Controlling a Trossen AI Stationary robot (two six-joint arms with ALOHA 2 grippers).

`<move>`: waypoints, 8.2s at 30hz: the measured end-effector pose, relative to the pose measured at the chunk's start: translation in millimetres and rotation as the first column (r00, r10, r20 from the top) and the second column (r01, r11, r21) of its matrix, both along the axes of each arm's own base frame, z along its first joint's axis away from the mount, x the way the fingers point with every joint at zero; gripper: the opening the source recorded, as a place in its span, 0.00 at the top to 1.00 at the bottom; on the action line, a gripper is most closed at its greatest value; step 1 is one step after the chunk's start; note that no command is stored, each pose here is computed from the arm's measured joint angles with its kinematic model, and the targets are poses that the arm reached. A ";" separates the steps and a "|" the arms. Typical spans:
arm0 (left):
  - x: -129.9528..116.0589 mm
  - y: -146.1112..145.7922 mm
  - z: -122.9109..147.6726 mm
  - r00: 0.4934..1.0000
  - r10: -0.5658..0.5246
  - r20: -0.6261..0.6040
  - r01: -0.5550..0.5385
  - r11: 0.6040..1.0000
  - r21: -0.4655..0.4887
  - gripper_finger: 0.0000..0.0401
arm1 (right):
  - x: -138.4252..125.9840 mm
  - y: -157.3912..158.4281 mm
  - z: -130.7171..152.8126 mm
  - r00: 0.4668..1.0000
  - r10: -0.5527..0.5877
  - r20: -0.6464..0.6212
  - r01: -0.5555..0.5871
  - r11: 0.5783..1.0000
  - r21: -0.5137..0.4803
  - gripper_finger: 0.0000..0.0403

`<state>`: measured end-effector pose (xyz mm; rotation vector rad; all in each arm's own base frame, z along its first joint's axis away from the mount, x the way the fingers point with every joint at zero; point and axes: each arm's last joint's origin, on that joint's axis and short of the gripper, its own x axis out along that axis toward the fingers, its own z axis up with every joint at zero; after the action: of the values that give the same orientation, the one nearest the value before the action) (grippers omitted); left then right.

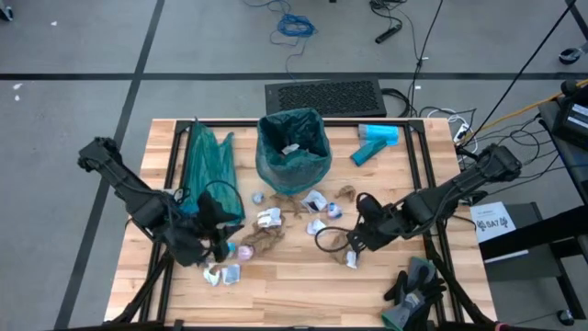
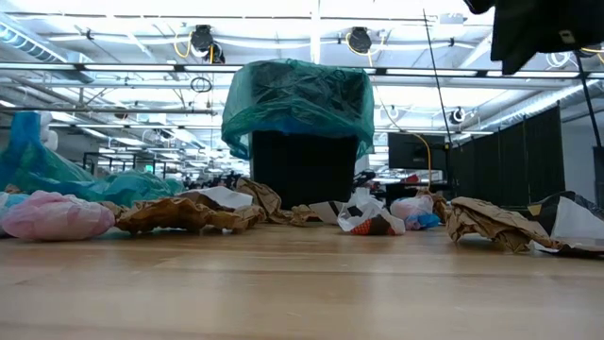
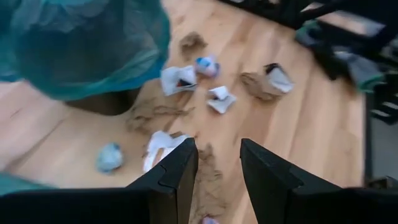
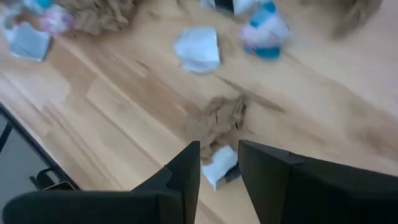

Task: Place trash/remove bag and relplace
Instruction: Put the white paper into the blue trash bag inside the black trash bin, then put the brown napkin into the blue trash bag inside the black trash bin

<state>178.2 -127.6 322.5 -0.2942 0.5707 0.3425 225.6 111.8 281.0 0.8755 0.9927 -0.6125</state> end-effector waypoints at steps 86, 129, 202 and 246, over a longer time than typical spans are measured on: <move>17.3 28.8 -129.5 0.901 -0.290 0.324 0.337 0.936 -0.098 0.68 | 7.8 -67.3 91.7 0.996 -0.085 0.019 0.087 0.962 -0.259 1.00; 23.2 60.4 -121.9 0.907 -0.307 0.288 0.300 0.951 0.070 0.68 | 72.9 -216.5 106.8 0.941 0.107 0.320 0.035 0.912 -0.409 0.59; -27.5 76.6 -88.2 0.853 -0.414 0.319 0.399 0.910 0.114 0.68 | -45.8 -95.3 -83.1 0.964 -0.254 -0.076 0.264 0.945 0.192 1.00; -26.9 75.3 -85.2 0.833 -0.422 0.358 0.422 0.903 0.083 0.68 | 124.0 -204.2 90.4 0.952 0.115 0.284 0.016 0.907 -0.420 0.60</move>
<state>151.3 -52.4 237.3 -0.2161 0.2491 -0.1464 349.7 -92.4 371.3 0.5366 0.5705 -0.5972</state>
